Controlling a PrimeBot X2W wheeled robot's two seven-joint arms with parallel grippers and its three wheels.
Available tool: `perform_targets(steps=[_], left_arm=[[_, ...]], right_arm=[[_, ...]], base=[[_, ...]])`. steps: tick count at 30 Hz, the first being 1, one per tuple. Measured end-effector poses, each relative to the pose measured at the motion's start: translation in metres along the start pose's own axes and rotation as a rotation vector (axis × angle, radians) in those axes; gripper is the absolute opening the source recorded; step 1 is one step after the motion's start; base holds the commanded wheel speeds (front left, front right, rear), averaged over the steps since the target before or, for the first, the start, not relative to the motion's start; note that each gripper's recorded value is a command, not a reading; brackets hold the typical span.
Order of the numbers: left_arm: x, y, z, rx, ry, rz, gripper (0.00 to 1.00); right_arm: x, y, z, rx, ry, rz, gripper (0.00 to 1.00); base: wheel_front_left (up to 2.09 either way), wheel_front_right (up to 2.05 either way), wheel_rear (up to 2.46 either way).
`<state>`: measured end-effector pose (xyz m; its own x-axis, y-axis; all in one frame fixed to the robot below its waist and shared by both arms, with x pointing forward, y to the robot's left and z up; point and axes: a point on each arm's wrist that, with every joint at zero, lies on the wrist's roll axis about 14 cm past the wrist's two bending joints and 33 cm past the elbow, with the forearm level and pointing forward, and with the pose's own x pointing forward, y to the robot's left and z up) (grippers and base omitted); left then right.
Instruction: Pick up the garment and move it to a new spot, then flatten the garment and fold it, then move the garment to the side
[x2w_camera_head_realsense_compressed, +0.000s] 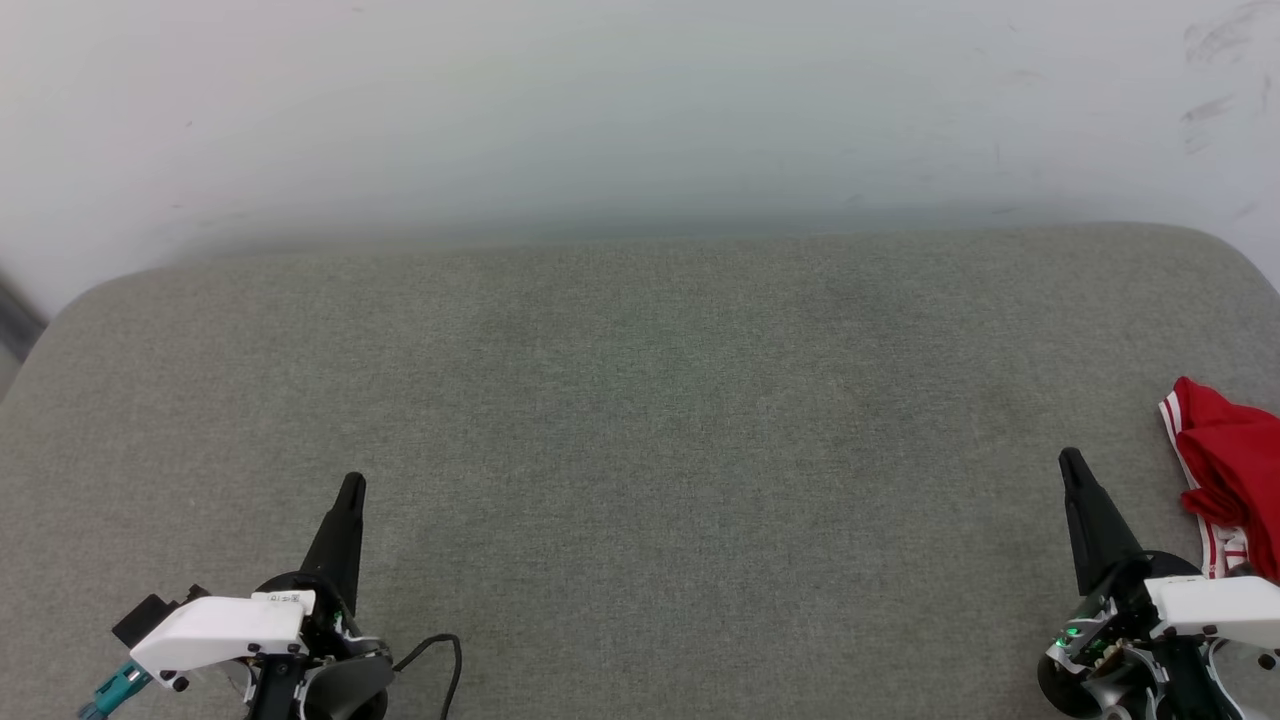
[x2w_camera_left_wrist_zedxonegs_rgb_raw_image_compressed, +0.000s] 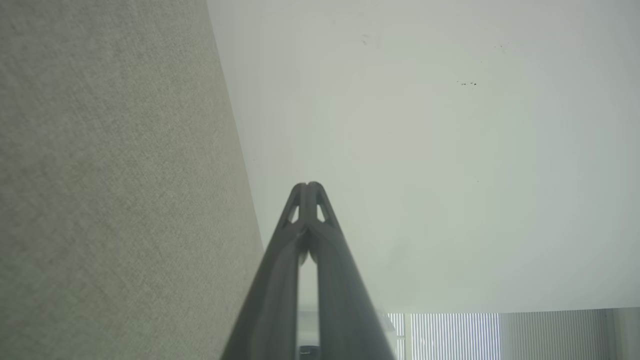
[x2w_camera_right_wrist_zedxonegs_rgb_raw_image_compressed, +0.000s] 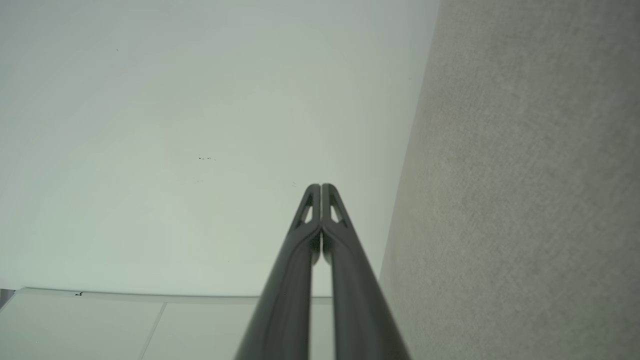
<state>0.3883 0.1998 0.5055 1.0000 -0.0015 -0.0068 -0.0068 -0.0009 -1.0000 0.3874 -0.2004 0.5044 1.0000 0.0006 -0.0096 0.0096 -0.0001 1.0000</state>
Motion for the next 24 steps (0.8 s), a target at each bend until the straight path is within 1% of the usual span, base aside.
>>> perform_targets(steps=[24], left_arm=[[-0.0002,0.0002,0.0004,-0.003,-0.001,0.000,0.00]], right_arm=[[0.0004,0.0006,-0.0002,0.004,0.000,0.002,0.00]], base=[[0.00,0.00,0.00]])
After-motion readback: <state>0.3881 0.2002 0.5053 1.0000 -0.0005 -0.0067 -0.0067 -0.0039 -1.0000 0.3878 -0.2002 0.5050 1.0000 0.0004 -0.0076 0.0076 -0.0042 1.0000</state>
